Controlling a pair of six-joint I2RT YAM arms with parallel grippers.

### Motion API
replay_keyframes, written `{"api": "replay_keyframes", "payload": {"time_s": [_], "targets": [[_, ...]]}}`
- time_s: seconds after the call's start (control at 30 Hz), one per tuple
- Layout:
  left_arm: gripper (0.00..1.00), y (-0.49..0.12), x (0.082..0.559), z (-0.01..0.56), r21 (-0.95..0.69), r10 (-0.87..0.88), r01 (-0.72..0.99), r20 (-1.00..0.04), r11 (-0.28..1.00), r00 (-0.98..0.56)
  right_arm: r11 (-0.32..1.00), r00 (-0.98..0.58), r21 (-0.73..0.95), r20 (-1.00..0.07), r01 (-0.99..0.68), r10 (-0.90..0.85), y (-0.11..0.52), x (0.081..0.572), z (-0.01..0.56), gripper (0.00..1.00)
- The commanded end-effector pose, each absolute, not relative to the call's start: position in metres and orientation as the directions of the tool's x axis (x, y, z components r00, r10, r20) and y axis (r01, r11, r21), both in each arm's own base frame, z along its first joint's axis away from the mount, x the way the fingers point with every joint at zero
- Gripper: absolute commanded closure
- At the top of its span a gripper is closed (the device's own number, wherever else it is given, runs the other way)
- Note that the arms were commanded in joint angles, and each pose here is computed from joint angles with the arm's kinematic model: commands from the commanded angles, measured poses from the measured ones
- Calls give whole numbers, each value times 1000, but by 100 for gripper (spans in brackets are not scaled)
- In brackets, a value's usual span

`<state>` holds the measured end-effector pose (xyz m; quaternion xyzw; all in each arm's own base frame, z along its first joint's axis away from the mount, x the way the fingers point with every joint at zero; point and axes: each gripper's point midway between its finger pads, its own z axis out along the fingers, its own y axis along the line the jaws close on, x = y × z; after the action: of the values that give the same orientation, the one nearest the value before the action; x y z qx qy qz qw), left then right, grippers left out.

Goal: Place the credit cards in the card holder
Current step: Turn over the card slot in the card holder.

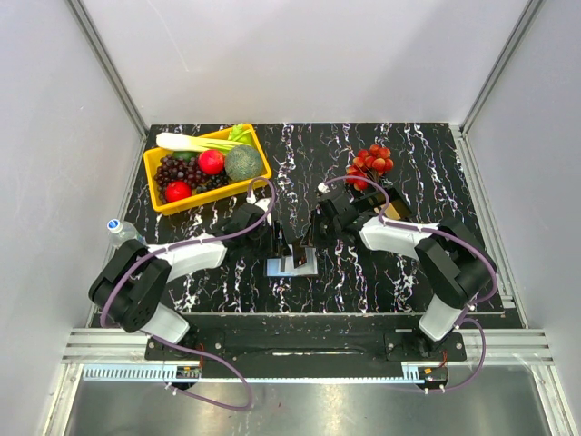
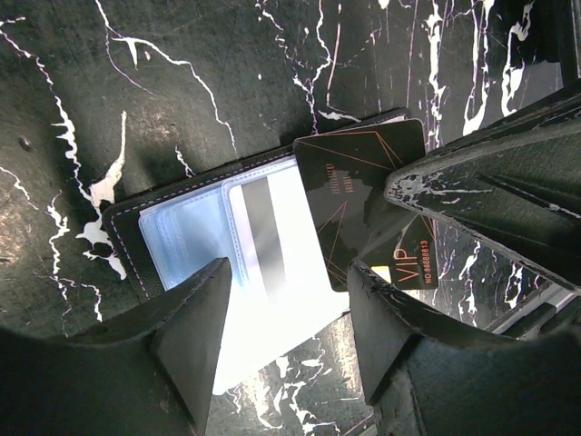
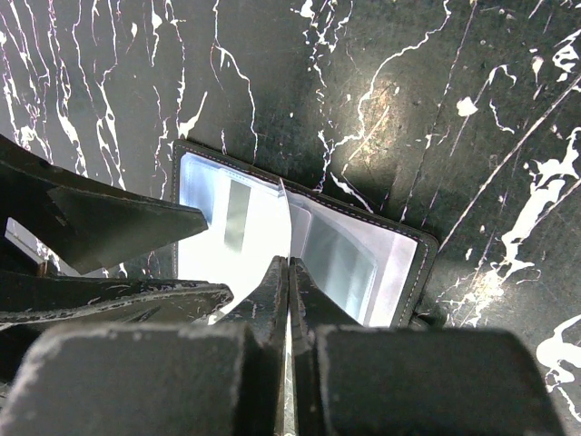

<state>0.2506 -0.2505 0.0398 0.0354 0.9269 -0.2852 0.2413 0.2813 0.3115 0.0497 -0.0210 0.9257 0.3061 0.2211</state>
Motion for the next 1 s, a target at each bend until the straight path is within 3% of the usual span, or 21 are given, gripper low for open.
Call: {"api": "replay_keyframes", "payload": {"time_s": [0.0, 0.37, 0.77, 0.97], "targets": [[42, -255, 254, 39, -512, -59, 223, -477, 830, -877, 833, -899, 526, -430, -171, 87, 309, 281, 40, 100], [45, -266, 251, 43, -553, -39, 254, -463, 794, -886, 818, -889, 543, -448, -188, 93, 314, 285, 53, 100], [48, -280, 258, 71, -598, -48, 304, -500, 741, -865, 820, -773, 531, -605, -214, 190, 299, 305, 125, 99], [48, -290, 259, 80, -627, -46, 327, -502, 707, -864, 875, -744, 458, -638, -158, 200, 274, 306, 123, 99]]}}
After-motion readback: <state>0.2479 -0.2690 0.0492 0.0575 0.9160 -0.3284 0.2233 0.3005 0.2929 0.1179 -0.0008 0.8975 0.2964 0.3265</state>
